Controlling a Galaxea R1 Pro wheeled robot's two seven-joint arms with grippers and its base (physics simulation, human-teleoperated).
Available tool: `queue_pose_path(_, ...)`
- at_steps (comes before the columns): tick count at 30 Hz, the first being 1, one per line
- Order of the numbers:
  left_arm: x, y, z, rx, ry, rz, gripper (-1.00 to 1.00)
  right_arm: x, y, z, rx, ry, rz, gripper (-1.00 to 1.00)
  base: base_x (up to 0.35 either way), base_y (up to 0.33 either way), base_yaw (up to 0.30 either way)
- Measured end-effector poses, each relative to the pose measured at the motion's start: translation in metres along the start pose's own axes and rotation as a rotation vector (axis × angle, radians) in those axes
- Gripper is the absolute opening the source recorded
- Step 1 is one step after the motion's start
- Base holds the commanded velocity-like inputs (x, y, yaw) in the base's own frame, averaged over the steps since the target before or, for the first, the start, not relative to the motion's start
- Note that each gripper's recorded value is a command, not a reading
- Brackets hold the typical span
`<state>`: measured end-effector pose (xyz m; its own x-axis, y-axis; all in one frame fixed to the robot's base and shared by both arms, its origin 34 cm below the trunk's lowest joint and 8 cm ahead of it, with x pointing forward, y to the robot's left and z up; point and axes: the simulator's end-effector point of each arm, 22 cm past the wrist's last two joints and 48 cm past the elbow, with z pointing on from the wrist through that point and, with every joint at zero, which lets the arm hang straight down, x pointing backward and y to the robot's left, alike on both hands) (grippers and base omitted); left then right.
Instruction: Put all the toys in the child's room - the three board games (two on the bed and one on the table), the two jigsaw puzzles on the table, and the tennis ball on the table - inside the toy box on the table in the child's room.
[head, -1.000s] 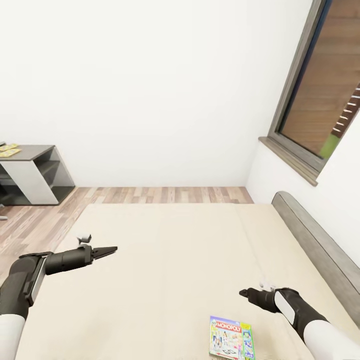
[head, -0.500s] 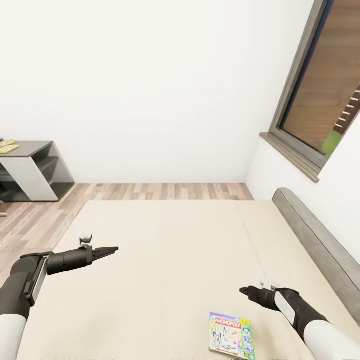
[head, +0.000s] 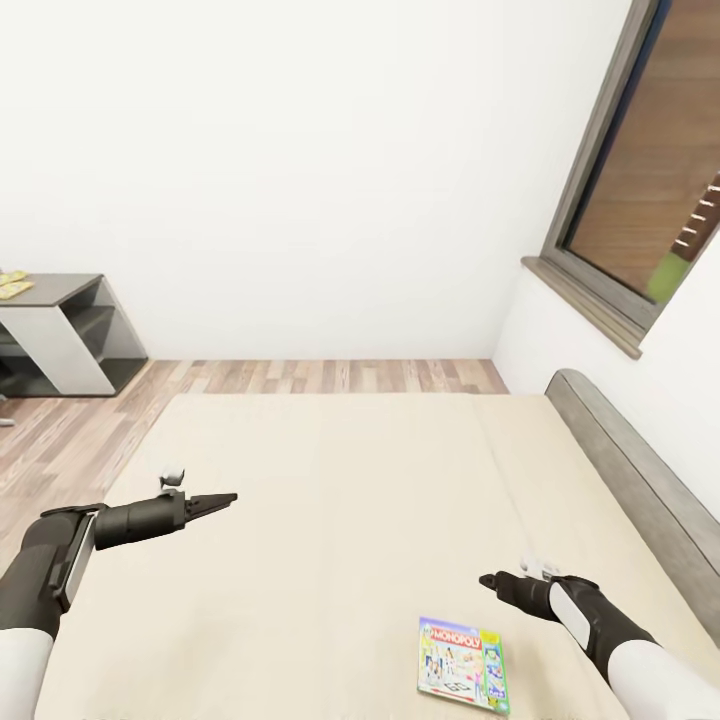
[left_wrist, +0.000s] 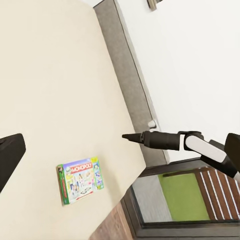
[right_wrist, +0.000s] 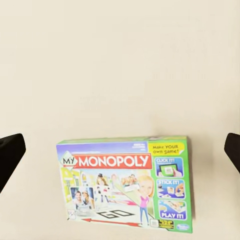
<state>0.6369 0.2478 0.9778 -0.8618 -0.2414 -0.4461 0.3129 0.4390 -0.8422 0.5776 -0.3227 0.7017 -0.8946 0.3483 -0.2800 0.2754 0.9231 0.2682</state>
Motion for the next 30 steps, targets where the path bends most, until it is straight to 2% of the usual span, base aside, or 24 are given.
queue_pose_path(22,0.008,0.010,0.005,0.016,0.009,-0.029,1.00,0.015,-0.007,0.011,0.011,0.033,0.006,1.00,0.000,0.000,0.000)
queue_pose_path(25,0.009,0.008,0.005,0.033,0.011,-0.033,1.00,0.017,-0.008,0.013,0.012,0.038,0.007,1.00,0.000,0.000,0.000)
queue_pose_path(28,0.010,-0.002,0.006,0.088,0.013,-0.036,1.00,0.019,-0.009,0.014,0.014,0.042,0.007,1.00,0.000,0.000,0.000)
queue_pose_path(30,0.011,-0.003,0.006,0.097,0.015,-0.038,1.00,0.020,-0.010,0.015,0.015,0.045,0.008,1.00,0.000,0.000,0.000)
